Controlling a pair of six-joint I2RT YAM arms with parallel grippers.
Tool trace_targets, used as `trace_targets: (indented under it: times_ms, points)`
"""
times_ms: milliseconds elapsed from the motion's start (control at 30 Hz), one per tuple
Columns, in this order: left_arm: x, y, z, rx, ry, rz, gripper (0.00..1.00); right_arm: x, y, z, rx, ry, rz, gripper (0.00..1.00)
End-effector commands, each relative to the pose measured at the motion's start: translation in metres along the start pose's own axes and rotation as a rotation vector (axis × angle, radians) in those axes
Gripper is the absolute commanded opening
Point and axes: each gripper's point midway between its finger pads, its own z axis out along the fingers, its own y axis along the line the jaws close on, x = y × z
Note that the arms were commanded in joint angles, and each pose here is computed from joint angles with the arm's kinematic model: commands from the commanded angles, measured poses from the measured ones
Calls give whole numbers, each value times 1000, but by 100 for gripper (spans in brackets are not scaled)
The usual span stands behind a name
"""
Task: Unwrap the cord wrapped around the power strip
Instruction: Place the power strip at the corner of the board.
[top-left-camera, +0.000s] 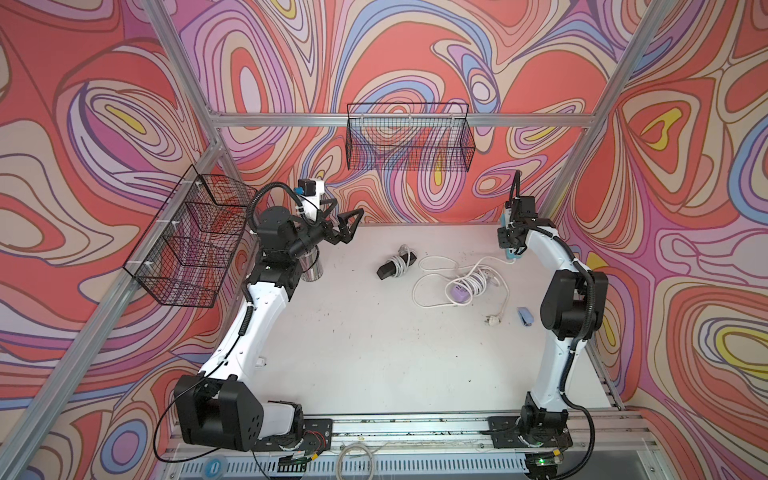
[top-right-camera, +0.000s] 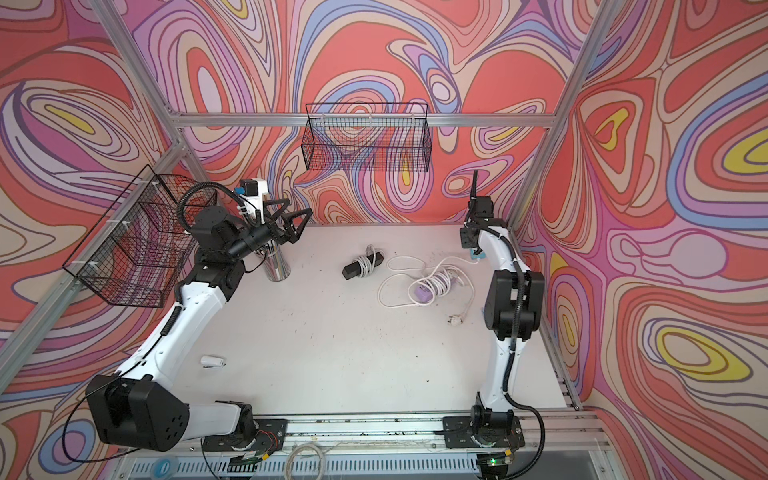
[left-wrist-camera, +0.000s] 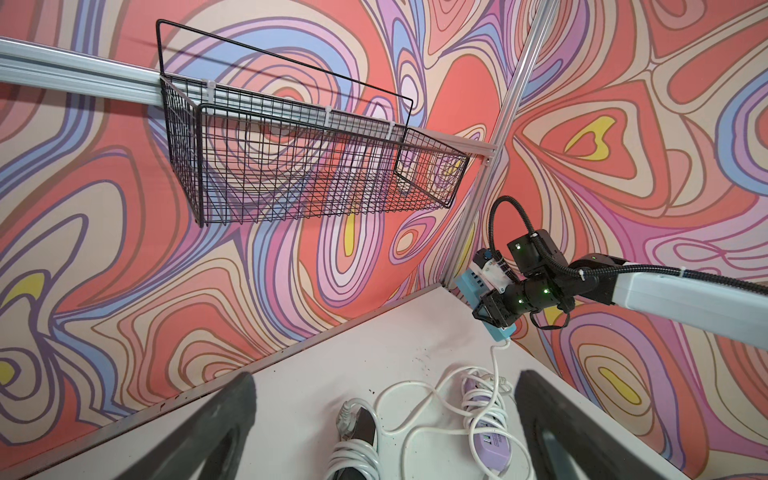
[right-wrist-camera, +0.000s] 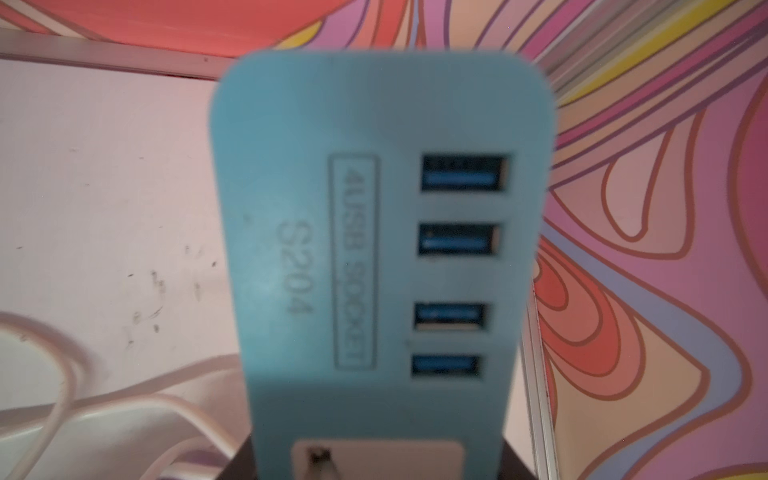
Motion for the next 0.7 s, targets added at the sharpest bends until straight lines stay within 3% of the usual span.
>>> trace_targets:
  times_ms: [0,300,667]
  points:
    - [-9,-1,-4,3,-34,12,100,7,-7,14,12,54,36,16]
    - [-10,1,-5,2,-42,7,100,20,-11,71,-13,132,52,17]
    - [-10,4,-5,-1,-47,-2,100,45,1,108,-47,197,68,23]
